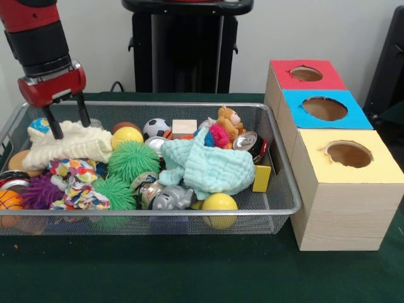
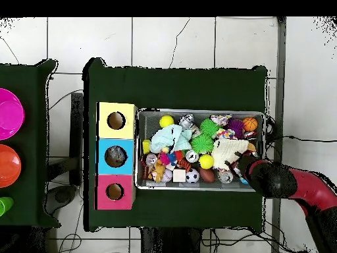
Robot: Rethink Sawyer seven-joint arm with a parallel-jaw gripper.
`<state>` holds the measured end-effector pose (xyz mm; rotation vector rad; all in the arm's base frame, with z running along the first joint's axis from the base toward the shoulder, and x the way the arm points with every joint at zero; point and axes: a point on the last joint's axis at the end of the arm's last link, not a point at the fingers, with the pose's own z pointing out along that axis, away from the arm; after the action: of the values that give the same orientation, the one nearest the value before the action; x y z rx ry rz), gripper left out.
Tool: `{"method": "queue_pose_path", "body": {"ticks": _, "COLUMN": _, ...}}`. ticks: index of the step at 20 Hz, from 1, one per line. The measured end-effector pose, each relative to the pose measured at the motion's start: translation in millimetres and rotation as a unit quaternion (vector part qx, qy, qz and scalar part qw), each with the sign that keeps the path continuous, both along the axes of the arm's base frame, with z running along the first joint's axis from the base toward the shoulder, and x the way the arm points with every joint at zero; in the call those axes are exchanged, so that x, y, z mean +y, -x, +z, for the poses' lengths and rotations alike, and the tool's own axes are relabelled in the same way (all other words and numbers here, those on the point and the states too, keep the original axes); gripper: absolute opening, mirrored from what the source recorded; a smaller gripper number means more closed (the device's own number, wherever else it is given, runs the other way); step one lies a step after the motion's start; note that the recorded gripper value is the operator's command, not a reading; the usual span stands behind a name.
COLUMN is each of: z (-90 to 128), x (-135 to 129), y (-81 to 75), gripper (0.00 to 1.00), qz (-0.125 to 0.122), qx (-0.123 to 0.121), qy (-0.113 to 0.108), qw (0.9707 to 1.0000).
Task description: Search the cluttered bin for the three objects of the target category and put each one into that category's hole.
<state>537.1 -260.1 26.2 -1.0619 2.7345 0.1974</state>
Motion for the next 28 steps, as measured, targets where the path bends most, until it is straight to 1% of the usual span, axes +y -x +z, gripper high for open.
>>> {"method": "queue_pose_path", "body": {"ticks": 3, "z": -1.8, "x": 1.4, "y": 7.5, "gripper": 1.0, "qz": 0.007, "qx": 0.003, "qy": 0.002, "qw": 1.0}}
{"method": "queue_pose_path", "body": {"ticks": 5, "z": -1.8, "x": 6.5, "y": 13.9, "gripper": 1.0, "qz": 0.016, "qx": 0.006, "qy": 0.003, "qw": 0.9998}}
{"method": "queue_pose_path", "body": {"ticks": 10, "z": 3.1, "x": 15.2, "y": 20.9, "gripper": 1.0, "qz": 0.027, "qx": 0.01, "qy": 0.003, "qw": 0.9996}}
{"method": "queue_pose_path", "body": {"ticks": 15, "z": 7.6, "x": 15.2, "y": 21.3, "gripper": 1.0, "qz": 0.031, "qx": 0.008, "qy": 0.007, "qw": 0.9995}}
{"method": "queue_pose_path", "body": {"ticks": 23, "z": 10.8, "x": 10.4, "y": 18.9, "gripper": 1.0, "qz": 0.027, "qx": 0.0, "qy": 0.004, "qw": 0.9996}}
{"method": "queue_pose_path", "body": {"ticks": 28, "z": 9.2, "x": 10.7, "y": 13.7, "gripper": 1.0, "qz": 0.025, "qx": -0.005, "qy": 0.0, "qw": 0.9997}}
